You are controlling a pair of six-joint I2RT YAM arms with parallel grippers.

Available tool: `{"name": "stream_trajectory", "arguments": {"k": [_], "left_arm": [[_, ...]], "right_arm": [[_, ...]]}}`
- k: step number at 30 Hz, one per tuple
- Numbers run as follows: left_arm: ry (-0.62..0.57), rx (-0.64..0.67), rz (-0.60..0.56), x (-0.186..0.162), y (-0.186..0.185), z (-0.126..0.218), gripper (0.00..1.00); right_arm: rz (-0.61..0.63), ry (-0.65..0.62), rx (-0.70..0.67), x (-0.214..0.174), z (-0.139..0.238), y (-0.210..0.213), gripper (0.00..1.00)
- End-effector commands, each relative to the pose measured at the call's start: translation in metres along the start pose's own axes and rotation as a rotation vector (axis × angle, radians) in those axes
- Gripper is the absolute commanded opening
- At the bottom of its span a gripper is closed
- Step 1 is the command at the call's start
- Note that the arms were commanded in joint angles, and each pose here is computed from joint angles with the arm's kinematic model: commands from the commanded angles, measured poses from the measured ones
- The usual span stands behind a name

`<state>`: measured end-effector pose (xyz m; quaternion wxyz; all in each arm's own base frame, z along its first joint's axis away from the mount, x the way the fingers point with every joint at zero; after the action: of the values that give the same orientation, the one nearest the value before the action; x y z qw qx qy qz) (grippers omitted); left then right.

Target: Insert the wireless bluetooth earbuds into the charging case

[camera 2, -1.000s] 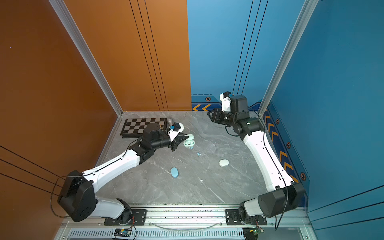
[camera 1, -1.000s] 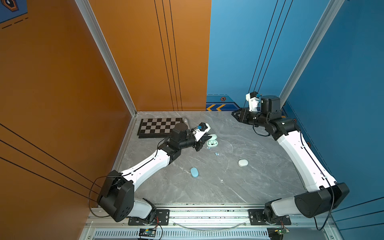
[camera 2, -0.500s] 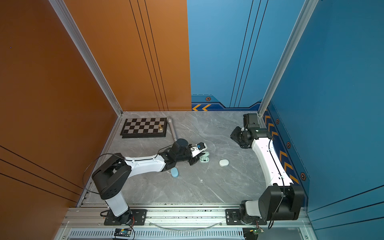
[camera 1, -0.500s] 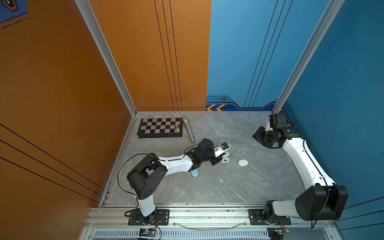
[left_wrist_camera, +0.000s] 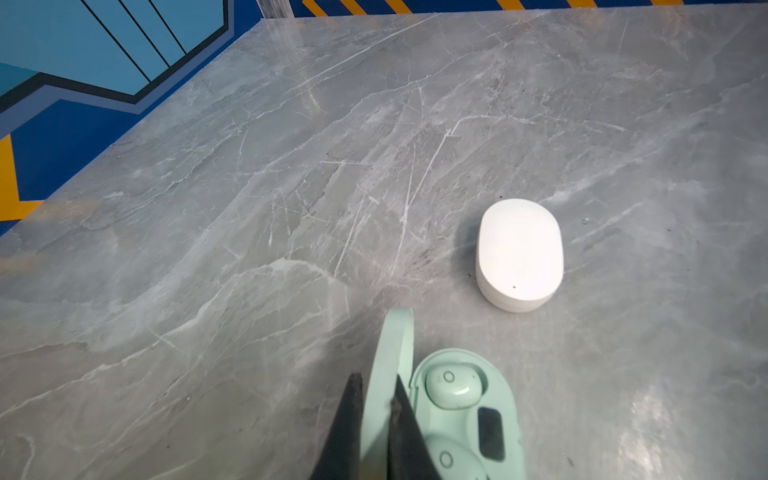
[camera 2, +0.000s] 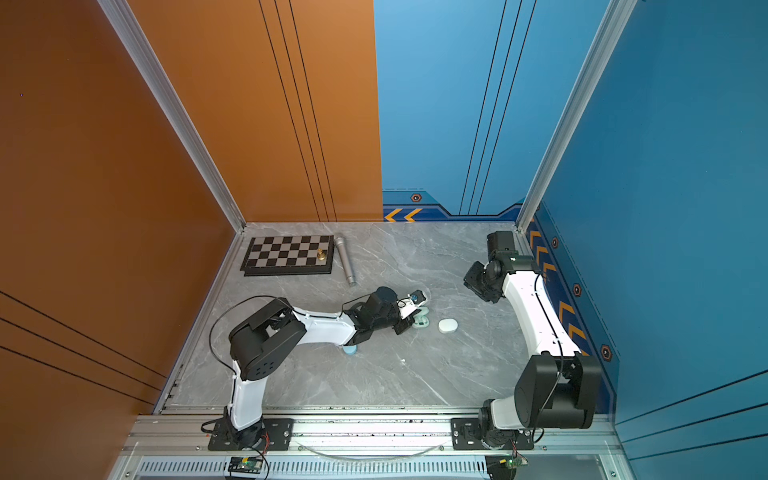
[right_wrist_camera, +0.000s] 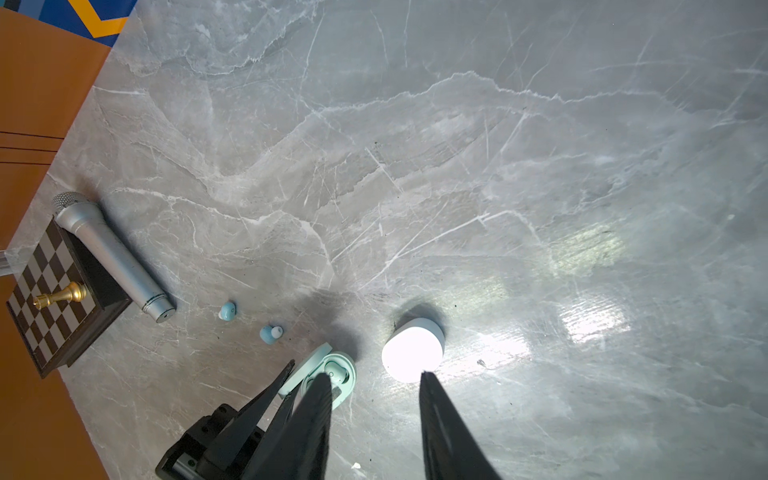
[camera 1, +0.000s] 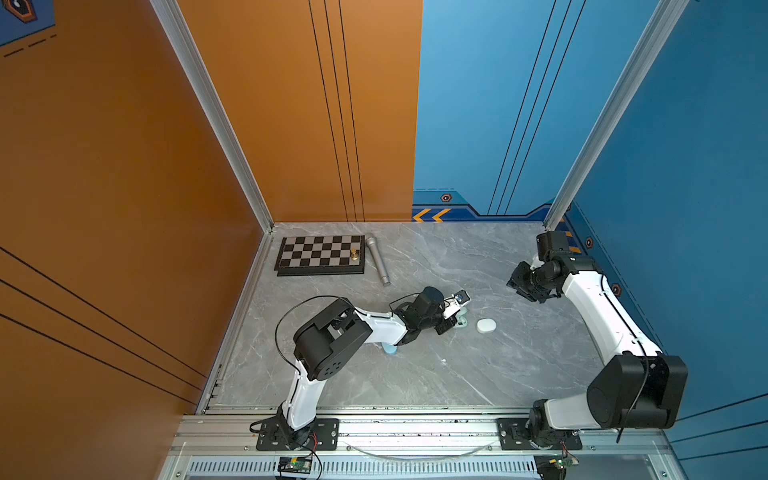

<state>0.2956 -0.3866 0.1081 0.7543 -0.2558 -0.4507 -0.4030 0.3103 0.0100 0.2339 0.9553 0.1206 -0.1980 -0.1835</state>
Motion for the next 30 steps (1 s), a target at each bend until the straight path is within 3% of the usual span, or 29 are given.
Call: {"name": "stream_trajectory", "arguments": {"k": [1, 7, 9, 12, 20, 27, 30], "left_arm": [[-0.019, 0.01, 0.029, 0.002, 0.002, -0.007, 0.0], [-0.011, 0.023, 0.053, -0.002, 0.008, -0.011, 0.0], [-0.007, 0.025, 0.062, -0.004, 0.008, -0.013, 0.09], [0.001, 0.016, 0.074, -0.007, 0.007, -0.015, 0.11], [0.002, 0.007, 0.07, -0.007, 0.004, -0.007, 0.28], [-0.046, 0.006, 0.068, 0.014, 0.006, 0.031, 0.51], [-0.057, 0.019, 0.072, 0.027, 0.011, 0.064, 0.72]], "right_arm": [[0.026, 0.037, -0.02, -0.003, 0.0, -0.003, 0.38], [0.031, 0.046, -0.019, -0.003, -0.001, -0.002, 0.39], [0.036, 0.053, -0.016, -0.003, -0.002, 0.0, 0.39], [0.047, 0.052, -0.009, -0.002, -0.002, 0.002, 0.39], [0.087, 0.041, -0.008, 0.0, 0.0, 0.007, 0.39], [0.224, 0.018, -0.042, 0.001, -0.001, 0.022, 0.42], [0.324, 0.005, -0.063, 0.0, -0.01, 0.036, 0.44]]}}
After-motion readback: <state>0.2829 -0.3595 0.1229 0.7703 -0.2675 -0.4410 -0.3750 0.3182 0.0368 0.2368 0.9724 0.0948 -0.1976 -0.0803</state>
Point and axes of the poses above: each gripper's point midway between its finger pads, its own z axis back along the fingers, its own y axis along the line the jaws close on, x = y × z, the point moved 7 cm from there along z, back along the fingers, and after that the axes turned 13 degrees about z, right-handed, at the moved point
